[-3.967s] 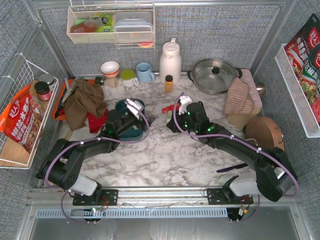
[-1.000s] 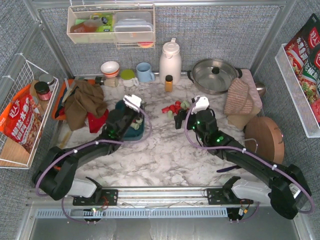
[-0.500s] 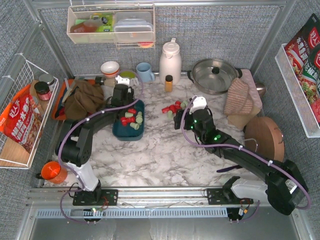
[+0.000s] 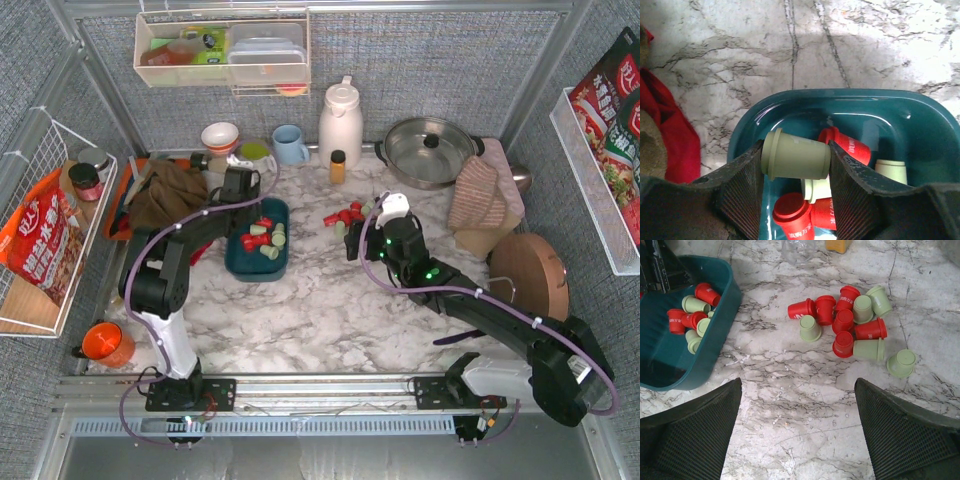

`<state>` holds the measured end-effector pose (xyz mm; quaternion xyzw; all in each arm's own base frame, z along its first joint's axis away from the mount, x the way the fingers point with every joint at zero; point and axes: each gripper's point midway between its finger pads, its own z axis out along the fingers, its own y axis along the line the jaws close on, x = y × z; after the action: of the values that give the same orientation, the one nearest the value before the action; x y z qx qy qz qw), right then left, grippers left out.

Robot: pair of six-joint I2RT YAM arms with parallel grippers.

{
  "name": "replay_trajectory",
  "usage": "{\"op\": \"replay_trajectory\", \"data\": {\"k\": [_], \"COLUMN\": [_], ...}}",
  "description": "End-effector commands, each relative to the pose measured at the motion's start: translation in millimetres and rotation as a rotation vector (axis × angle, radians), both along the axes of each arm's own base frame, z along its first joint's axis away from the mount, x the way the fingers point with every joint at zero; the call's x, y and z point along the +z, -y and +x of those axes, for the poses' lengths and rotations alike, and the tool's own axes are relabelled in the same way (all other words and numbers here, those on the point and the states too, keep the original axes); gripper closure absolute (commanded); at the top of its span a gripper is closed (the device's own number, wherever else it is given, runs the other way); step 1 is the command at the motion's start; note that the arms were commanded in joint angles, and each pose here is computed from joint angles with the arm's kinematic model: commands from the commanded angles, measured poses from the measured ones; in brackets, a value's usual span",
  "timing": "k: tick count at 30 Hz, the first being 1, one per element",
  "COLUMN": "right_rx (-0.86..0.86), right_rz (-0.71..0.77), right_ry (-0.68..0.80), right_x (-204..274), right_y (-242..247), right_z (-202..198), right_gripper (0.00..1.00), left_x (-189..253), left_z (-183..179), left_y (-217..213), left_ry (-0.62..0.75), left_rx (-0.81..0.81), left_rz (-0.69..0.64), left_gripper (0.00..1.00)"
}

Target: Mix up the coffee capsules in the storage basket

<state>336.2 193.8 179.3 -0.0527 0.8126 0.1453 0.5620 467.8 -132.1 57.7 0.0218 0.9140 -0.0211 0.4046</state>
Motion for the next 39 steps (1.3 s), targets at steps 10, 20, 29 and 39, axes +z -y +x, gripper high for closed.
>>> {"op": "replay_trajectory", "data": {"k": [10,20,29,39], "right_rx": [0.008,-0.134,-0.270,-0.347], "right_rz": [-0.007,-0.104,-0.172,-0.129], "right_ry": [0.006,-0.060,-0.101,-0.247], "right_x": [2,-21,-45,-82], "right_y": [-3,22,52,82], "right_z": [4,15,27,58], "right_gripper": [0.01,0.01,0.07,0.15], "left_x": [10,36,99,152], "left_z": [-1,-3,-11,-38], "left_y": [-5,2,17,36], "left_ry": [0.015,0.094,0.256,0.462], "left_rx": [0.009,-0.029,-0.104,-0.243], "left_rz": [0.012,-0.033,-0.147,-0.197], "left_gripper": [0.43,0.13,0.01,0.01]}}
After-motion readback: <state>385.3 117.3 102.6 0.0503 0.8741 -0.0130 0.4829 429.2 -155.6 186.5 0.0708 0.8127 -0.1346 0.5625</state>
